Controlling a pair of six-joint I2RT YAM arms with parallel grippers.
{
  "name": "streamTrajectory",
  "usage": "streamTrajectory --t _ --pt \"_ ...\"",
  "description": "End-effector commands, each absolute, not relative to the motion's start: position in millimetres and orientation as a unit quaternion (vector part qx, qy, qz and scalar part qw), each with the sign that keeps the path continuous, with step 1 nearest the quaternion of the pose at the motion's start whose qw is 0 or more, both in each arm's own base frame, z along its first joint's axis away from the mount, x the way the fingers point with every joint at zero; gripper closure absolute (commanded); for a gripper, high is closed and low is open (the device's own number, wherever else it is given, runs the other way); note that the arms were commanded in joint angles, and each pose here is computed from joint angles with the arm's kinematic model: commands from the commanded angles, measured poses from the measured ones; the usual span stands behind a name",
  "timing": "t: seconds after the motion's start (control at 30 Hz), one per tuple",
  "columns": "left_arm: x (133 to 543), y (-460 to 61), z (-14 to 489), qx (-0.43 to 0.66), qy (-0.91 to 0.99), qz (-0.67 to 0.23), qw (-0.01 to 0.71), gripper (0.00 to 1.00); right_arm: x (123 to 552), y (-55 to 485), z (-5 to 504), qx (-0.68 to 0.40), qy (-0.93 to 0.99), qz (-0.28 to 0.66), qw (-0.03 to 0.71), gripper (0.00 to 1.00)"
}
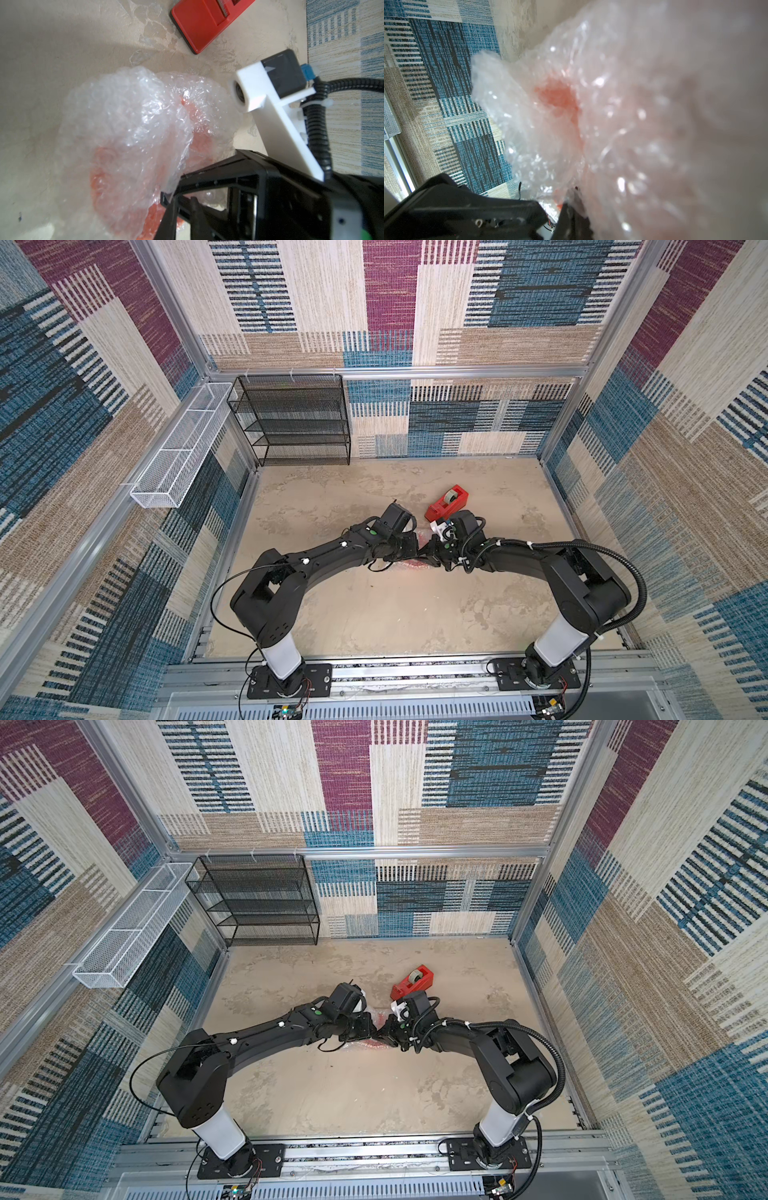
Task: Wrap bowls in bubble wrap
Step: Stick the tape on the bubble wrap.
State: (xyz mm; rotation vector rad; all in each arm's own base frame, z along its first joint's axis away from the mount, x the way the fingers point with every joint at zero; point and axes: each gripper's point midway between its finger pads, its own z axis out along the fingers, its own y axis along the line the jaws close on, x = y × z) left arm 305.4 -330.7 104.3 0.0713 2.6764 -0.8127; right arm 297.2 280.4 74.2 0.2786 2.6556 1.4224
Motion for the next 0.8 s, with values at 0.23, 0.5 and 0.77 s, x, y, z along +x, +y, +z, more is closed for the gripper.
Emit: streamTrajectory --t 0.23,0.5,0.77 --pt "313 -336 99 0.042 0.943 -0.280 0.174 0.84 302 279 79 0.094 0.874 0.471 0.073 1.00" --pt "317 -337 87 0.039 0.947 -0.269 0.171 0.85 302 279 80 0.095 0.875 0.469 0.076 1.00" --pt "319 -337 85 0.037 0.946 -0.269 0.175 0.85 303 277 79 0.094 0.879 0.460 0.079 1.00"
